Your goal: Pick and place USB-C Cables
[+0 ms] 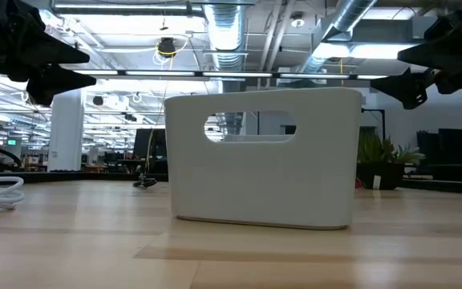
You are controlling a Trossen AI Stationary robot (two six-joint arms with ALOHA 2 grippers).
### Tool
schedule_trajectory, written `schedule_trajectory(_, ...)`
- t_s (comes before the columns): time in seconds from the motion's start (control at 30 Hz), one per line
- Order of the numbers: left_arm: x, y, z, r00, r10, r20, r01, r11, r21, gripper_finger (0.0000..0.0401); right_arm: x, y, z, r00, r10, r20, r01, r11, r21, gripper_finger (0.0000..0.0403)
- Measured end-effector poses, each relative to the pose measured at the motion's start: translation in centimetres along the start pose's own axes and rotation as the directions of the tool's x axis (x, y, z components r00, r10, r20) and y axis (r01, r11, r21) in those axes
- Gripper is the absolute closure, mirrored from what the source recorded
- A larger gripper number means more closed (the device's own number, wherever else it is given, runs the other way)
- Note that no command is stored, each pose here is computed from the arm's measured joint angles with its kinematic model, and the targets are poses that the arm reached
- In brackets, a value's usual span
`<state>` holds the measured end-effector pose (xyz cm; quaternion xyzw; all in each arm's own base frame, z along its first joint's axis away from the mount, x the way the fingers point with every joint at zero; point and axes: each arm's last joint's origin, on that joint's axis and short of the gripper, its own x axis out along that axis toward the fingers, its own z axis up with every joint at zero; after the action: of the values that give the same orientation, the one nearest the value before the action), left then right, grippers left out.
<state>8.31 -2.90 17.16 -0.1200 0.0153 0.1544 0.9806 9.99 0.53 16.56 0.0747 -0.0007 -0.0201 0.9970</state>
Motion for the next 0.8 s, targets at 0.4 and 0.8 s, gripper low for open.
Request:
schedule_trajectory(0.4, 0.0, 0.0, 0.0, 1.0, 0.0, 0.0, 0.0, 1.0, 0.0, 0.0127, 0.0, 0.0, -0.01, 1.0, 0.0, 0.0, 0.0, 1.0, 0.0, 0.001)
schedule_trajectory(0.8, 0.02, -0.06, 0.09, 1.0, -0.005, 0.012, 0.006, 0.999, -0.05, 0.0127, 0.0, 0.0, 0.0, 1.0, -0.001, 0.0, 0.001, 1.0, -0.016, 0.001)
